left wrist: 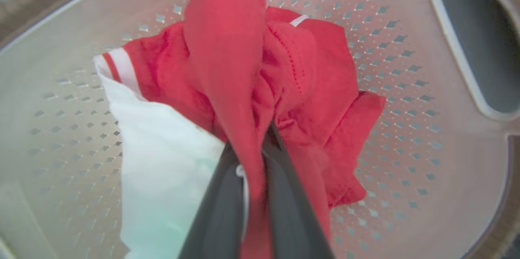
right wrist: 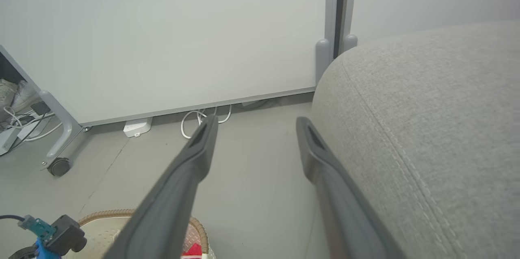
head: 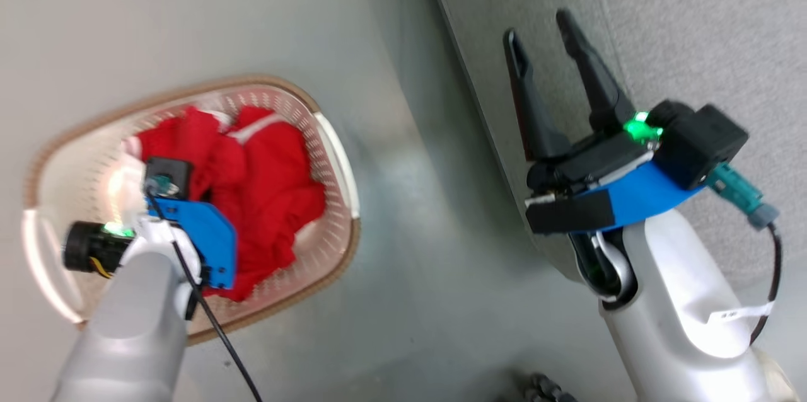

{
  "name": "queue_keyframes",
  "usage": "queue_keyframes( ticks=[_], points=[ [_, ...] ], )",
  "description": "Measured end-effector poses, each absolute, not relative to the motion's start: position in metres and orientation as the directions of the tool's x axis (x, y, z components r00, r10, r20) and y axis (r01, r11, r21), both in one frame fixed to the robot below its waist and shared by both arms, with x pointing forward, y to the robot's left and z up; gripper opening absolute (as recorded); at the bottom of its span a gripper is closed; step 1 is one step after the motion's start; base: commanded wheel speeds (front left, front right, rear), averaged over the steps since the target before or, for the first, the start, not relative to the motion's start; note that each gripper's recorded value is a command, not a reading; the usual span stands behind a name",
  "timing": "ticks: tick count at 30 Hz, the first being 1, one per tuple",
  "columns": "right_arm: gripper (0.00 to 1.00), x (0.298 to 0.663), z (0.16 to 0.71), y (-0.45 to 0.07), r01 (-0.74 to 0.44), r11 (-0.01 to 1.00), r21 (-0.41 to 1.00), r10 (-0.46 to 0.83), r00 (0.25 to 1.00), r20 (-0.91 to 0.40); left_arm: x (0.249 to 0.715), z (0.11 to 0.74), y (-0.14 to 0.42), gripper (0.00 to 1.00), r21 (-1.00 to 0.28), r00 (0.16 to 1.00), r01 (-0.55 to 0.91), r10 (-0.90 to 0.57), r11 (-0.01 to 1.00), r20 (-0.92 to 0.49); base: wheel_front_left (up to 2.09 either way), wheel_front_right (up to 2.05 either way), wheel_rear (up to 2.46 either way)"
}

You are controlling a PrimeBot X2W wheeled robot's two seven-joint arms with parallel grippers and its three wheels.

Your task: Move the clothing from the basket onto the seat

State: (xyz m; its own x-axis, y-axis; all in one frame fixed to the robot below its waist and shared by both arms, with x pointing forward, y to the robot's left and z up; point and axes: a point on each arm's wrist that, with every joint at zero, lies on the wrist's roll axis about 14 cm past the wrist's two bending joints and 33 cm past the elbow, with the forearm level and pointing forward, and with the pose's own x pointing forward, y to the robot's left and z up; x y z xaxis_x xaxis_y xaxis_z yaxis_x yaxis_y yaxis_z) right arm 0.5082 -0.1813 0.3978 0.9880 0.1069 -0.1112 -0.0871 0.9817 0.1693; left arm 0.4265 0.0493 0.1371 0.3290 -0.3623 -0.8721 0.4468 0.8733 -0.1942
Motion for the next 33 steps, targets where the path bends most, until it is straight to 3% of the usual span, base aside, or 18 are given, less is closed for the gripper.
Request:
queue_keyframes(
  ticks=[17, 33],
  points=[
    [1.0, 0.445, 0.463, -0.136, -0.181, 0.963, 0.202, 0.193, 0.98, -0.04, 0.446, 0.322, 0.022, 0.0, -0.201, 0.648, 0.453, -0.475, 0.869, -0.595, 0.0, 0.0, 0.0],
    [1.0, 0.401, 0.521, -0.108, -0.27, 0.942, 0.199, 0.262, 0.963, 0.067, 0.44, 0.501, -0.022, 0.0, -0.211, 0.754, 0.591, -0.626, 0.778, -0.199, 0.0, 0.0, 0.0]
  ],
)
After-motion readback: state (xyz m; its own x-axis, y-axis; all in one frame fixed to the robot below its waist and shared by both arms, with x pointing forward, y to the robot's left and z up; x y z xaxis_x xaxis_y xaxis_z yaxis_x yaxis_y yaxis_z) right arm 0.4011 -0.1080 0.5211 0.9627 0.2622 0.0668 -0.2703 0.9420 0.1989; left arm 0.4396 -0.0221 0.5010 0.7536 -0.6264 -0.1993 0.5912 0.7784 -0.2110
